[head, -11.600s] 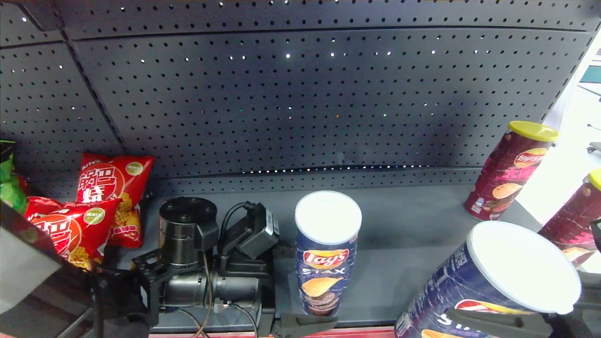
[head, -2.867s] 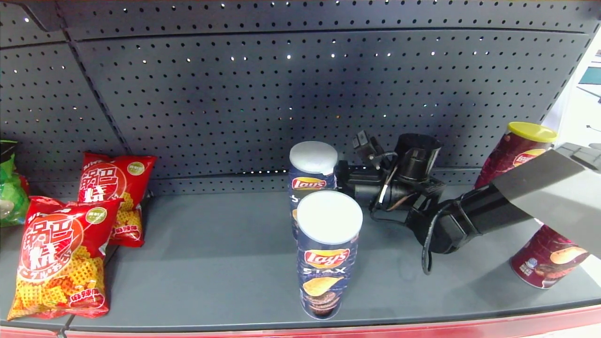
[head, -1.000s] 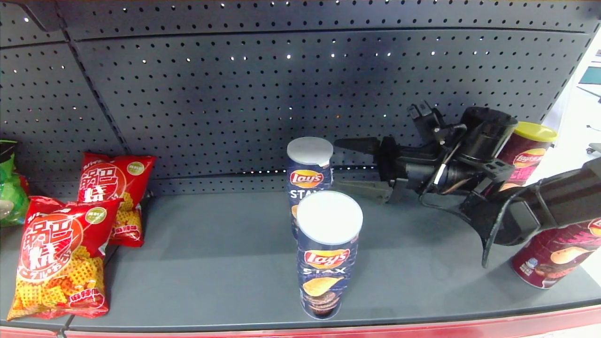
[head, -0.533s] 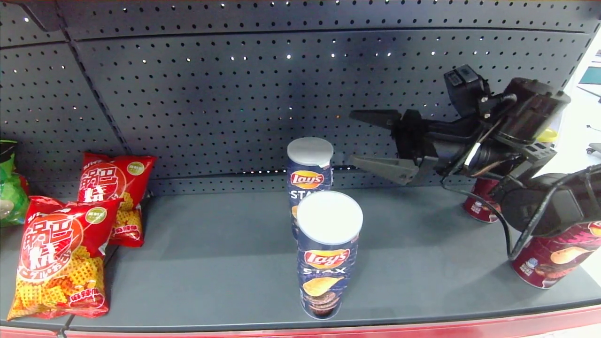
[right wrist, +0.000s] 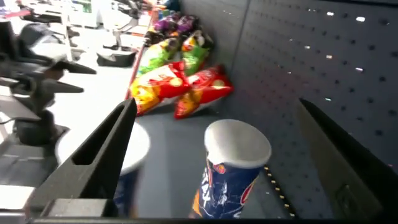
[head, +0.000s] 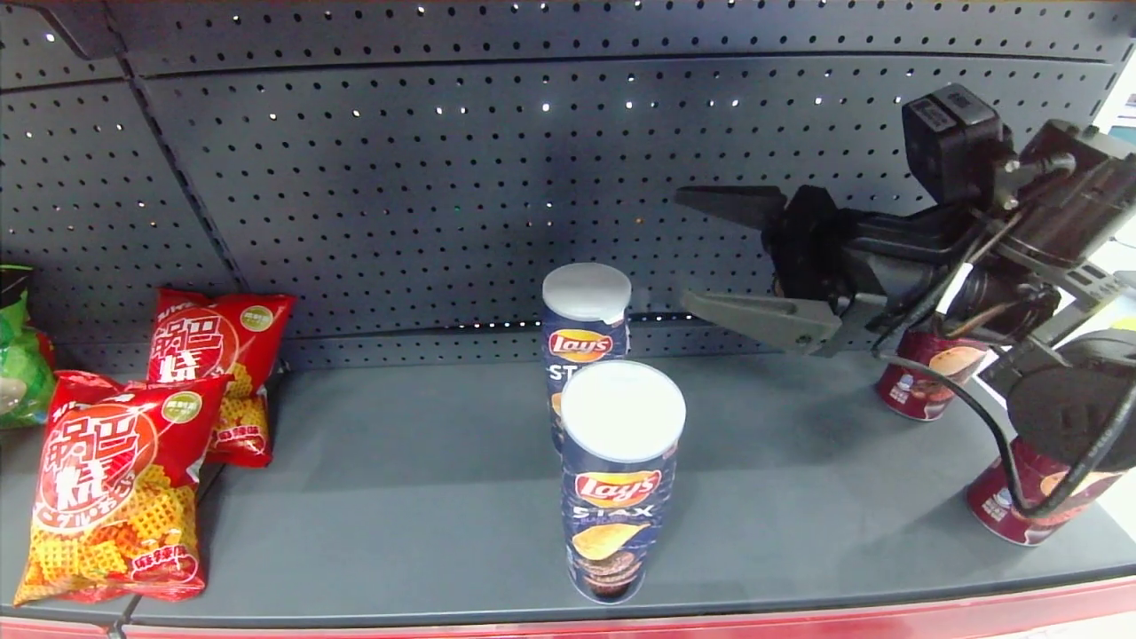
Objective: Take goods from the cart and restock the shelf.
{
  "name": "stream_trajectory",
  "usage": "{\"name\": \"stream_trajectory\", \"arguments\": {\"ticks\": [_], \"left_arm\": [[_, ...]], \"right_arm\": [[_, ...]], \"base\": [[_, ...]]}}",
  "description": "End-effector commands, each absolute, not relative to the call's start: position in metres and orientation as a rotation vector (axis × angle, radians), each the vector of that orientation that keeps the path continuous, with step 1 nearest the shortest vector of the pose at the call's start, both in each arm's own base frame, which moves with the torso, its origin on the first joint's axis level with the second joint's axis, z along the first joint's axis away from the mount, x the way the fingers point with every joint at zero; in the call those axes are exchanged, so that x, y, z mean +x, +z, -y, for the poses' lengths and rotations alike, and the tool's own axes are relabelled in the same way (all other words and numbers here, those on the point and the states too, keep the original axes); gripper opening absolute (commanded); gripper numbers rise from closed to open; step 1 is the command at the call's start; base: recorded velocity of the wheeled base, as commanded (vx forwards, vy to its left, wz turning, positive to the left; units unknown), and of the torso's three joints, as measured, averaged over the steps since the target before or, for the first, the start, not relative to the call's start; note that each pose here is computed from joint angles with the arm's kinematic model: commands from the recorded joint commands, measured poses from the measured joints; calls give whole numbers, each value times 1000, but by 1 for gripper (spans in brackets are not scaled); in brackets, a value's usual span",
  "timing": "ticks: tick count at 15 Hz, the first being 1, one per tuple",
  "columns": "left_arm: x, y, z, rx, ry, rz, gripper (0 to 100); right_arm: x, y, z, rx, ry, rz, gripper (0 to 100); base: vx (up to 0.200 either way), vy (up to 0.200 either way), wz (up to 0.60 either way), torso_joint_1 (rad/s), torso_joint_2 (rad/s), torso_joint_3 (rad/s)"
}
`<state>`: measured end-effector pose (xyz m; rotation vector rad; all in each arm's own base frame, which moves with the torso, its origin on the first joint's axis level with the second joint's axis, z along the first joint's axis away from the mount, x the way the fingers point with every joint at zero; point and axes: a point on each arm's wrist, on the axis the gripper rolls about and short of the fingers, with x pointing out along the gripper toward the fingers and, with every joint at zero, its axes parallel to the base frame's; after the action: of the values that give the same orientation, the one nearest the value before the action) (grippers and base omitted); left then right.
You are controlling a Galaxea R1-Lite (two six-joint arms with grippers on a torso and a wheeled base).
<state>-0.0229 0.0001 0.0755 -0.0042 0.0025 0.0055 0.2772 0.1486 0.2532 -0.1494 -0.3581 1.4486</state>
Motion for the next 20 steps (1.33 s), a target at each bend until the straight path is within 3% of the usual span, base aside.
{"name": "stream_trajectory", "arguments": {"ticks": [1,9,20], "left_arm": [[-23,75,0,-5,6,-3,100],[-23,75,0,-5,5,-3,100],[-23,75,0,-5,6,-3,100]], "right_arm": [[262,254,-145,-148,1460,357,100],[220,227,-133,-113,1487,257,100],[217,171,-129,-67,1496,41,100]], "base": [[0,0,0,0,0,0],[0,0,0,0,0,0],[0,0,0,0,0,0]]}}
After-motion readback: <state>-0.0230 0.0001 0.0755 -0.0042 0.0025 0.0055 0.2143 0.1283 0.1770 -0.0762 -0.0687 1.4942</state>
